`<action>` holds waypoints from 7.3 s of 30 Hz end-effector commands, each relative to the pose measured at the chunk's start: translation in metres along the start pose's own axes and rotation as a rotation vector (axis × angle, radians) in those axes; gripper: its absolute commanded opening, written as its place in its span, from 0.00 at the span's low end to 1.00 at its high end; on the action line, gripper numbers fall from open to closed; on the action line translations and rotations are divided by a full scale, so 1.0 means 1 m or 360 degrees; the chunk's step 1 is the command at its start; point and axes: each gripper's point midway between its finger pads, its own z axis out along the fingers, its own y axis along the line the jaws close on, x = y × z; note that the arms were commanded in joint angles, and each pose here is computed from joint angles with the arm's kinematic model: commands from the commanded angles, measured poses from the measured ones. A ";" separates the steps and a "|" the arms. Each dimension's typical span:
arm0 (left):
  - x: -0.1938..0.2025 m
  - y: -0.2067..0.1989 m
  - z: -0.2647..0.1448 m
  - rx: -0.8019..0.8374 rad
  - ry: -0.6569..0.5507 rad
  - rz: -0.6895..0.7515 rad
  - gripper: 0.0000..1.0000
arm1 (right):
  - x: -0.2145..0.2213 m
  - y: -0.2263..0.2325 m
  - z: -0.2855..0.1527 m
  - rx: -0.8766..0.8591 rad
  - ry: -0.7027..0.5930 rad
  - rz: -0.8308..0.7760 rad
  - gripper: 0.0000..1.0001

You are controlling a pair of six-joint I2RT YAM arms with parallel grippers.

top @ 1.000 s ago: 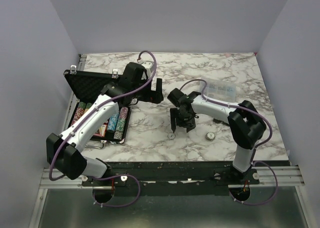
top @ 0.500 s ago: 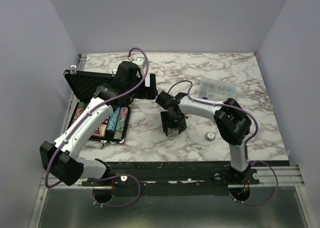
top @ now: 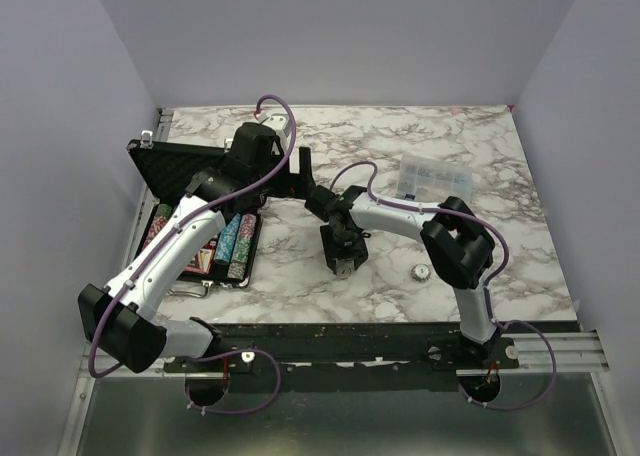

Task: Pack up texas hold em set

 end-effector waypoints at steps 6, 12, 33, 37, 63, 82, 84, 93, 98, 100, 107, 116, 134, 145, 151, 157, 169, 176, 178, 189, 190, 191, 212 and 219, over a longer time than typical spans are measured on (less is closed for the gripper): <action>-0.006 -0.004 -0.009 0.0032 -0.0033 -0.0009 0.99 | 0.011 0.000 0.018 0.0031 0.0062 -0.0005 0.45; -0.004 -0.005 -0.007 0.0042 -0.0018 -0.0009 0.98 | 0.002 -0.017 0.000 0.0130 -0.0075 0.0047 0.34; 0.011 -0.018 0.010 0.0163 0.0106 -0.0046 0.99 | 0.050 -0.193 -0.061 0.0189 -0.0073 0.0762 0.27; 0.012 -0.019 0.011 0.0171 0.0108 -0.0045 0.98 | 0.052 -0.193 -0.051 0.0193 -0.0045 0.0761 0.29; 0.013 -0.019 0.013 0.0183 0.0117 -0.0039 0.98 | 0.046 -0.190 -0.040 0.0181 -0.0025 0.0737 0.70; 0.015 -0.021 0.013 0.0201 0.0119 -0.0039 0.98 | 0.055 -0.182 -0.002 0.0161 0.0107 0.1017 0.77; 0.015 -0.021 0.013 0.0201 0.0118 -0.0037 0.98 | 0.054 -0.181 0.000 0.0156 0.0089 0.1051 0.76; 0.015 -0.022 0.013 0.0209 0.0120 -0.0040 0.99 | 0.043 -0.195 0.005 0.0223 -0.0018 0.1064 0.69; 0.016 -0.022 0.013 0.0209 0.0123 -0.0039 0.98 | 0.043 -0.195 0.009 0.0184 -0.0074 0.1090 0.66; 0.016 -0.023 0.014 0.0212 0.0127 -0.0041 0.99 | 0.044 -0.192 0.010 0.0155 -0.0081 0.1096 0.64; 0.018 -0.024 0.015 0.0225 0.0138 -0.0044 0.98 | 0.052 -0.191 0.012 0.0132 -0.0083 0.1140 0.59; 0.019 -0.025 0.015 0.0226 0.0139 -0.0042 0.98 | 0.053 -0.199 0.011 0.0178 -0.0142 0.1149 0.50; 0.020 -0.028 0.015 0.0241 0.0148 -0.0039 0.98 | 0.044 -0.204 -0.002 0.0184 -0.0162 0.1108 0.62; 0.021 -0.030 0.016 0.0257 0.0151 -0.0041 0.98 | 0.050 -0.205 0.008 0.0169 -0.0104 0.1095 0.54; 0.021 -0.030 0.016 0.0263 0.0158 -0.0044 0.98 | 0.049 -0.199 0.006 0.0117 -0.0087 0.1083 0.60; 0.022 -0.031 0.016 0.0270 0.0159 -0.0044 0.99 | 0.051 -0.190 0.006 0.0038 -0.0052 0.1075 0.60; 0.022 -0.031 0.016 0.0268 0.0159 -0.0042 0.98 | 0.052 -0.183 0.014 -0.0008 -0.0031 0.1074 0.50; 0.022 -0.030 0.016 0.0264 0.0156 -0.0039 0.98 | 0.048 -0.183 0.015 -0.0011 -0.0036 0.1089 0.34; 0.022 -0.031 0.016 0.0265 0.0156 -0.0039 0.98 | 0.049 -0.184 0.014 -0.0001 -0.0037 0.1091 0.28; 0.022 -0.031 0.017 0.0269 0.0162 -0.0041 0.98 | 0.062 -0.186 0.010 0.0021 0.0015 0.1049 0.54; 0.022 -0.031 0.017 0.0272 0.0161 -0.0041 0.99 | 0.062 -0.185 0.010 0.0020 0.0015 0.1044 0.54; 0.023 -0.031 0.017 0.0270 0.0167 -0.0043 0.98 | 0.063 -0.185 0.010 0.0019 0.0022 0.1044 0.54; 0.023 -0.032 0.017 0.0276 0.0162 -0.0039 0.98 | 0.065 -0.189 0.014 0.0076 0.0061 0.0967 0.31; 0.023 -0.033 0.016 0.0285 0.0165 -0.0041 0.98 | 0.071 -0.188 0.008 0.0080 0.0073 0.0944 0.56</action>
